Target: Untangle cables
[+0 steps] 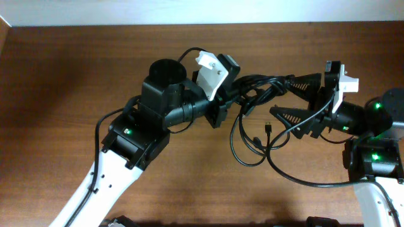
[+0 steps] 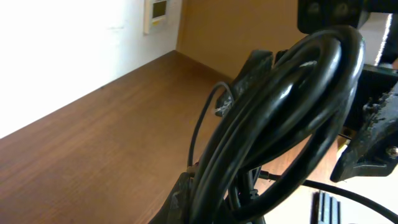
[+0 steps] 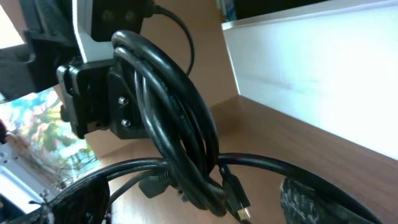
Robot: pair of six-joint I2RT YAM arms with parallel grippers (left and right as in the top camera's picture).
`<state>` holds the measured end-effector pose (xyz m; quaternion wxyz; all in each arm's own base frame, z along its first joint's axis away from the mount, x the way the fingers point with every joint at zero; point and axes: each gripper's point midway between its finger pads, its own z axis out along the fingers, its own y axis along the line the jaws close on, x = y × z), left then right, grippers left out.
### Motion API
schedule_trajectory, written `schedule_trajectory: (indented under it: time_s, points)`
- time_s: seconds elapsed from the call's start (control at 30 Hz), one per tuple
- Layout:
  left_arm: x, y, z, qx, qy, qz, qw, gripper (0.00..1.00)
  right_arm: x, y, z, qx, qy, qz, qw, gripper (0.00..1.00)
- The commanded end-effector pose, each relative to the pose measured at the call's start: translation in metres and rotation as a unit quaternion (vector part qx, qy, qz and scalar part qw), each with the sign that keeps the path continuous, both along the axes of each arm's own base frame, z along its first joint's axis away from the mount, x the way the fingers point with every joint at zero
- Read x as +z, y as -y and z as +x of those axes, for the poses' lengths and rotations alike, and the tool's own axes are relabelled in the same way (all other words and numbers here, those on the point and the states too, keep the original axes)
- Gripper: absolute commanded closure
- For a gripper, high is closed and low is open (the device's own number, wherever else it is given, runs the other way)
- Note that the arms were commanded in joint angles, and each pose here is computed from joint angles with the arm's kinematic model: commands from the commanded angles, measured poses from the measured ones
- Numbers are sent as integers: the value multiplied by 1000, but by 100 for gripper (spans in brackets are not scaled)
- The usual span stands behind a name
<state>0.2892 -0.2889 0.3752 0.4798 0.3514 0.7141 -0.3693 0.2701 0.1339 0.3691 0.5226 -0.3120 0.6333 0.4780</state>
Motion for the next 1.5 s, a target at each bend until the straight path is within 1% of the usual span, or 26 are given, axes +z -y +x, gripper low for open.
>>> schedule_trajectory:
  time_s: [0.0,0.1,0.17,0.2,0.27,0.33,0.43,0.47,0.5,0.53,0.57,0.6,0.63,0.67,0.7,0.73,0.9,0.97,1.1,1.17,1.23,1.27,1.3,1.33,1.43,1.47]
  points:
    - [12,7,-21,-60,0,-23,998,100,5,-2,-8,23,16,-4,1000,20]
    - [-2,18,-22,-88,-29,-22,995,100,7,-2,-9,23,24,-5,999,40]
    - [-12,21,-16,-85,-47,-18,995,100,7,-2,-9,23,25,-5,999,61]
    - [-13,21,-15,-84,-47,-18,995,100,7,-2,-8,23,25,-5,999,70]
    - [-18,18,-10,-66,-52,-8,996,100,7,-2,-8,23,25,-5,999,73]
    - [-34,9,-2,-25,-71,20,997,100,7,-2,-8,23,23,-5,999,78]
    - [-51,-4,10,32,-85,57,994,100,7,-2,-8,23,19,-3,1000,92]
    - [-51,-5,11,33,-84,57,994,94,7,-2,-8,23,19,-3,1000,94]
    - [-52,-6,12,38,-82,59,994,76,7,-2,-8,23,13,-1,1000,95]
    - [-52,-7,13,40,-79,61,994,72,7,-2,-8,23,10,0,1000,96]
    - [-52,-8,16,48,-77,64,994,55,6,-1,-8,23,6,1,1000,96]
    - [-52,-9,16,48,-74,66,994,54,6,-1,-8,23,7,1,1000,96]
    - [-52,-11,18,55,-72,68,994,56,6,-1,-8,23,6,1,1000,96]
    - [-51,-13,20,65,-67,70,993,50,6,-1,-8,23,6,1,1000,96]
    - [-46,-16,20,69,-53,73,994,18,6,-1,-8,21,6,1,1000,96]
    - [-37,-19,16,63,-27,76,995,1,5,1,-3,6,0,3,1000,96]
    - [3,-49,10,118,61,81,988,1,-3,7,16,-34,-40,14,999,96]
    - [12,-52,5,116,77,76,987,1,-10,12,30,-61,-90,32,994,96]
    - [15,-30,-21,-5,147,90,985,2,-22,18,49,-89,-222,91,967,96]
    - [19,-26,-24,-20,178,98,979,4,-22,16,46,-79,-258,106,957,96]
    - [22,-15,-35,-44,201,97,974,4,-22,14,42,-65,-258,103,958,96]
    - [21,-13,-35,-41,201,101,974,8,-19,11,37,-48,-234,91,967,96]
    - [21,-17,-30,-25,201,107,973,16,-16,7,30,-23,-197,74,977,96]
    - [24,-25,-17,29,175,97,979,21,-14,2,17,16,-138,47,989,96]
    - [28,-26,-13,45,171,89,980,18,-12,-3,-1,72,-44,11,996,96]
    - [28,-26,-13,45,171,88,980,19,-12,-4,-7,90,-25,5,996,96]
